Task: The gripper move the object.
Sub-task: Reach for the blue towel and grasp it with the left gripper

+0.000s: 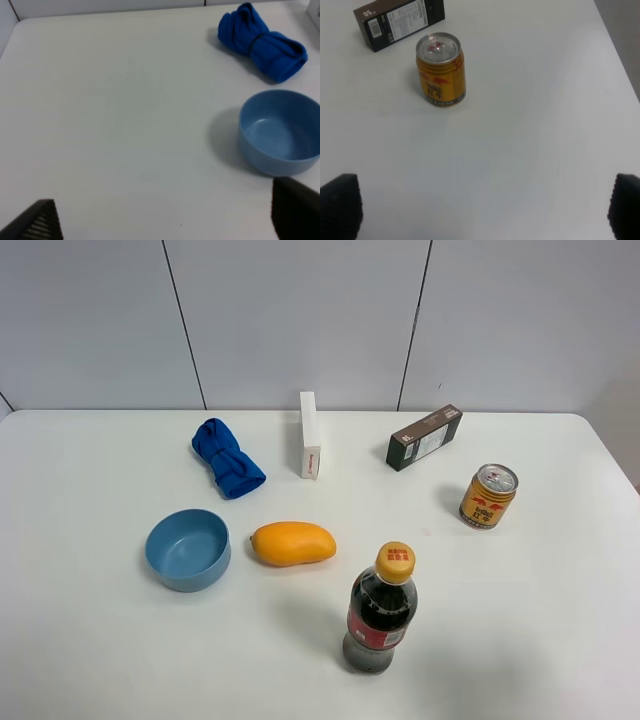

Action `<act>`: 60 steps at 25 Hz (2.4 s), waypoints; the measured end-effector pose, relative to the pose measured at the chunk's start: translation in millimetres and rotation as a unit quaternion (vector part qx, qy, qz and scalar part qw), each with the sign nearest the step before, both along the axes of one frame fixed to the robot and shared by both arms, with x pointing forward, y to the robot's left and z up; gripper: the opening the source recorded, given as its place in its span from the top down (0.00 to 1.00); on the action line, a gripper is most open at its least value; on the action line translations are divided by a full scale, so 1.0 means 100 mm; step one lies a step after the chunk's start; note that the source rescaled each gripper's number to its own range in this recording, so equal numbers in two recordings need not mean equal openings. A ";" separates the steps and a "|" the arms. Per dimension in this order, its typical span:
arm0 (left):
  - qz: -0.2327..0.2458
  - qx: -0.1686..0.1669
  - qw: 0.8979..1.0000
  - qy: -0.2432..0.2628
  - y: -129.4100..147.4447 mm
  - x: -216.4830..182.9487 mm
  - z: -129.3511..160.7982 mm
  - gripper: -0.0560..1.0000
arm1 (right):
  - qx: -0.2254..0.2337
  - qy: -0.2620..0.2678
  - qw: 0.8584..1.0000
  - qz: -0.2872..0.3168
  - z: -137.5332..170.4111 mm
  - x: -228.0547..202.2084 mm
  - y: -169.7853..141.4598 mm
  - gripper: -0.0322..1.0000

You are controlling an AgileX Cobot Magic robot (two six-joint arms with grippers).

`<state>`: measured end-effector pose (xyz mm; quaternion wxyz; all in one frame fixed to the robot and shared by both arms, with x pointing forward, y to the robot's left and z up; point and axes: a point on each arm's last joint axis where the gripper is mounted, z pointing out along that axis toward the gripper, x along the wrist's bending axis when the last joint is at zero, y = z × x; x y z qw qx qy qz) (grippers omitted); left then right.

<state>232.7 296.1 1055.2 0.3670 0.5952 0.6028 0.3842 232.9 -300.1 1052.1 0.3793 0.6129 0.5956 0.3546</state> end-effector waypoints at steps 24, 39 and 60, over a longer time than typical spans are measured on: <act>0.000 0.000 1.000 0.000 0.00 0.00 0.00 0.24 | 0.000 0.000 1.000 0.000 0.00 0.00 0.00 0.00; 0.017 -0.039 0.999 0.031 0.02 0.32 0.20 0.24 | 0.000 0.000 1.000 0.000 0.00 0.00 0.00 0.00; 0.041 -0.166 0.982 0.086 0.11 2.36 0.64 0.24 | 0.000 0.000 1.000 0.000 0.00 0.00 0.00 0.00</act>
